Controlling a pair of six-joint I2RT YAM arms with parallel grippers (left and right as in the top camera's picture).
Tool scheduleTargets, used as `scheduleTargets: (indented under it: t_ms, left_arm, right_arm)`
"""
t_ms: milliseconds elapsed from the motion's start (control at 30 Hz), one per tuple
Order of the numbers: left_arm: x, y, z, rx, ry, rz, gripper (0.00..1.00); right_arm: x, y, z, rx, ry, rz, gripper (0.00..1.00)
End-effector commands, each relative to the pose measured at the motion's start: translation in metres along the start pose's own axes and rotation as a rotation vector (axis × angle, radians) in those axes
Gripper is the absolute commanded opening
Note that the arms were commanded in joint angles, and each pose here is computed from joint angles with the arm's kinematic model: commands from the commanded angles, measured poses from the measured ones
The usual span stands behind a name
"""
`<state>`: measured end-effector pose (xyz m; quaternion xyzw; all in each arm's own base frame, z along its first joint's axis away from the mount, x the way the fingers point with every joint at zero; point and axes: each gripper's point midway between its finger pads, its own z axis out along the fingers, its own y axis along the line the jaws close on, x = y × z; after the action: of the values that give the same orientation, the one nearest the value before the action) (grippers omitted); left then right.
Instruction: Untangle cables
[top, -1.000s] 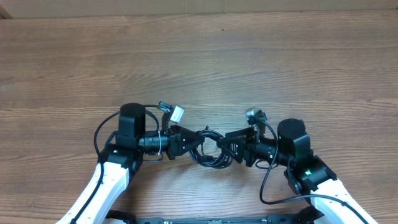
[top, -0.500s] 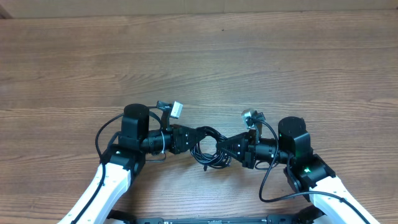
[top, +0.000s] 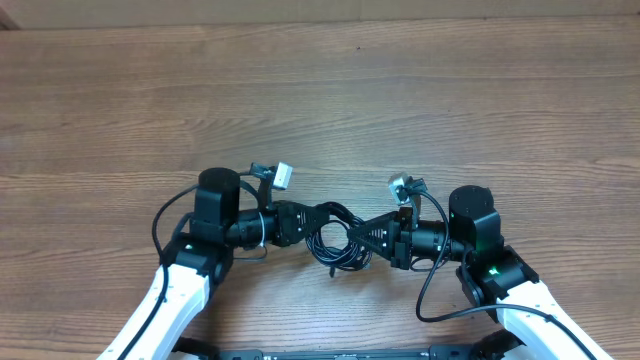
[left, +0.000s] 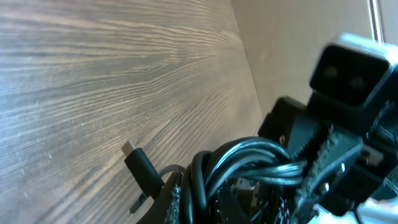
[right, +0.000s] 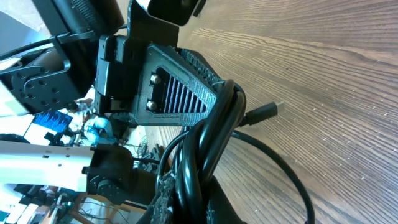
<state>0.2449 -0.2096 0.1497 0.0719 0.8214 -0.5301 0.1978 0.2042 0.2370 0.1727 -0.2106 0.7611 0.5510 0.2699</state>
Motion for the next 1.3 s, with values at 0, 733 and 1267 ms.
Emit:
scheduleTargets:
  t_ms: [0, 733, 1267]
  left_arm:
    - [0.002, -0.006, -0.003, 0.073, 0.029, 0.183, 0.04]
    - [0.033, -0.088, -0.034, 0.581, 0.174, 0.49, 0.05]
    - [-0.008, -0.05, -0.01, 0.271, 0.038, 0.162, 0.04]
  right_arm:
    - [0.002, 0.022, -0.001, -0.078, 0.02, -0.063, 0.04]
    - [-0.019, -0.056, -0.014, 0.358, -0.17, 0.162, 0.12]
    - [-0.013, -0.045, -0.009, 0.288, -0.128, 0.164, 0.35]
